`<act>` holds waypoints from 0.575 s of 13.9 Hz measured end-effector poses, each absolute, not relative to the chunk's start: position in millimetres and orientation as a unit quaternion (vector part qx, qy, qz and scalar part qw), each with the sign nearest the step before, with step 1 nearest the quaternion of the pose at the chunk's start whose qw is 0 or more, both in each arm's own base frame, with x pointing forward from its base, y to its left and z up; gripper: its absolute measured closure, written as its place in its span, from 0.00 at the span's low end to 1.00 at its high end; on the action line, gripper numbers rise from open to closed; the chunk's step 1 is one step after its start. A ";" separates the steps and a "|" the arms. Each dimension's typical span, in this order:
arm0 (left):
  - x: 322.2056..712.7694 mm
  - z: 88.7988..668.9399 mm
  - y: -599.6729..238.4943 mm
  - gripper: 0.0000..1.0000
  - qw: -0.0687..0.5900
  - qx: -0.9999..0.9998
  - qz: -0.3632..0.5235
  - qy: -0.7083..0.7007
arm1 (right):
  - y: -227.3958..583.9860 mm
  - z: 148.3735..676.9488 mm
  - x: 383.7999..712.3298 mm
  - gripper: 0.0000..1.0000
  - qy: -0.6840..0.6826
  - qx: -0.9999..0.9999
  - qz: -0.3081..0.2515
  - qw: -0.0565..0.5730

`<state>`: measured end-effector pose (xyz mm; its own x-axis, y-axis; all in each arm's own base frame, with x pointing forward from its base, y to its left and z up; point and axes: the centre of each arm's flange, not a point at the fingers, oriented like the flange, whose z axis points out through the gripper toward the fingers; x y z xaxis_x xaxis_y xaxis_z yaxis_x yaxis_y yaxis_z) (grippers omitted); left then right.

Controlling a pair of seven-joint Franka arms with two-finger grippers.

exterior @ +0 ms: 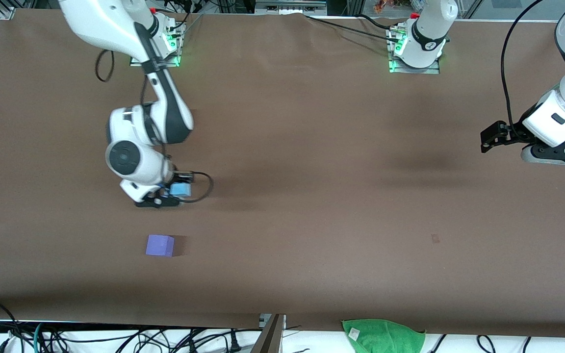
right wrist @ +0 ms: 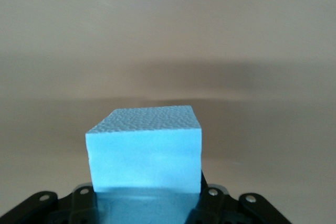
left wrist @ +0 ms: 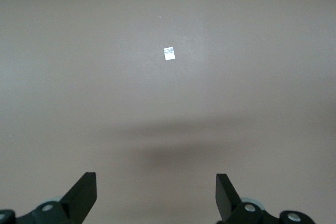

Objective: Place blue block between orange and purple blocks
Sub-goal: 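Carry the blue block with the right gripper between orange and purple blocks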

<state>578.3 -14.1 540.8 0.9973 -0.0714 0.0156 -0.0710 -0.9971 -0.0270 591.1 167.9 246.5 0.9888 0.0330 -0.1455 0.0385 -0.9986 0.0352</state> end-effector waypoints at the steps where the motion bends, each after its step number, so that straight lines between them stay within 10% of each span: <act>1: 578.7 540.0 -14.3 0.00 0.013 -0.999 -0.008 0.035 | 149.9 232.9 576.9 0.41 0.015 0.997 -0.070 0.021; 8: 579.4 539.5 -14.6 0.00 0.013 -0.999 -0.007 0.033 | 133.6 195.0 545.8 0.44 -0.008 0.998 -0.061 0.014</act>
